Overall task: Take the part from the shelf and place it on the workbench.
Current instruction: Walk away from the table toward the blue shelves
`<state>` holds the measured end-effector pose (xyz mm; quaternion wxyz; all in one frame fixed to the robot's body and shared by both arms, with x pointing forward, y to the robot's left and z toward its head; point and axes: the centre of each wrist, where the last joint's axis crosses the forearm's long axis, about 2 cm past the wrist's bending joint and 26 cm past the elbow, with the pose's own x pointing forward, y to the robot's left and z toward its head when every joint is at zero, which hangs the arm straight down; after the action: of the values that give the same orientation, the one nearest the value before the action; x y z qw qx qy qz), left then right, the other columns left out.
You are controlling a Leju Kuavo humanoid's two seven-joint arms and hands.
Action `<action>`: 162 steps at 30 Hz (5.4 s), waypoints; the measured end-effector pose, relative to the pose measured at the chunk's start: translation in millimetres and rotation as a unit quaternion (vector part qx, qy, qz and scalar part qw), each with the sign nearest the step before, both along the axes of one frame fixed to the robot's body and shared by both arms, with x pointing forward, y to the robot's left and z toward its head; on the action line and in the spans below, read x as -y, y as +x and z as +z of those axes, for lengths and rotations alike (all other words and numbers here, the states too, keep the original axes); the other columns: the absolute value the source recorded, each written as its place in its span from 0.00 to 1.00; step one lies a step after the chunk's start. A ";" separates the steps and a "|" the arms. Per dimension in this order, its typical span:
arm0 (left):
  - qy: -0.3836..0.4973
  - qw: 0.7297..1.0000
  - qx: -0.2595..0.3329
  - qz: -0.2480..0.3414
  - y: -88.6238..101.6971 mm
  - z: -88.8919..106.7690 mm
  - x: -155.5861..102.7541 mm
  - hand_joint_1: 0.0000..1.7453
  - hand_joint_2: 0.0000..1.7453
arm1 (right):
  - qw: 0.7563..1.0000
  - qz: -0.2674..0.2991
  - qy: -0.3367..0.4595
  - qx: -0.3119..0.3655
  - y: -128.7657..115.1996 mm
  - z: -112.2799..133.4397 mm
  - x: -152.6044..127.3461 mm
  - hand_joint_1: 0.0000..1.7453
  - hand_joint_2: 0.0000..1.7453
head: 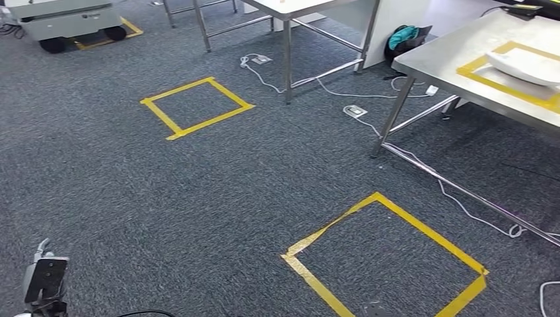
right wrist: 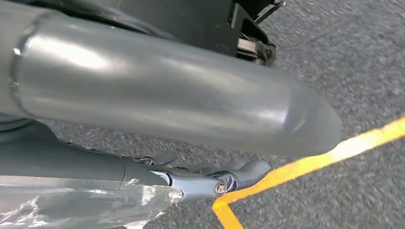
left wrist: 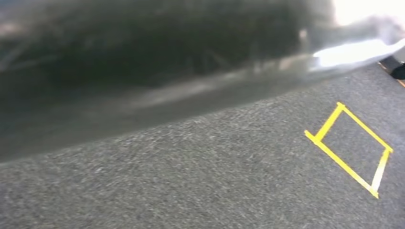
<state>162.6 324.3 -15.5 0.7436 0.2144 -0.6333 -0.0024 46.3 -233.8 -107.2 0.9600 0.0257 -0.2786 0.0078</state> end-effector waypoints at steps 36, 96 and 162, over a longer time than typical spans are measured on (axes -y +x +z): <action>-0.046 0.999 0.002 -0.024 -9.4 -11.4 20.9 0.00 0.00 | 1.000 -0.021 -0.007 0.000 -2.6 -0.5 5.3 0.00 0.00; -0.191 0.902 -0.376 0.087 -105.2 -92.1 36.8 0.00 0.00 | 0.999 -0.044 -0.015 0.024 2.9 -1.3 24.9 0.00 0.00; -0.234 0.915 -0.322 0.073 -113.0 -94.0 21.2 0.00 0.00 | 0.998 -0.049 -0.009 0.046 11.4 -0.2 21.0 0.00 0.00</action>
<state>49.6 303.2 -109.5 0.9342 0.0679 -0.3247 0.1310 57.7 -254.8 -107.4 0.9455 0.0026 -0.3237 -0.0359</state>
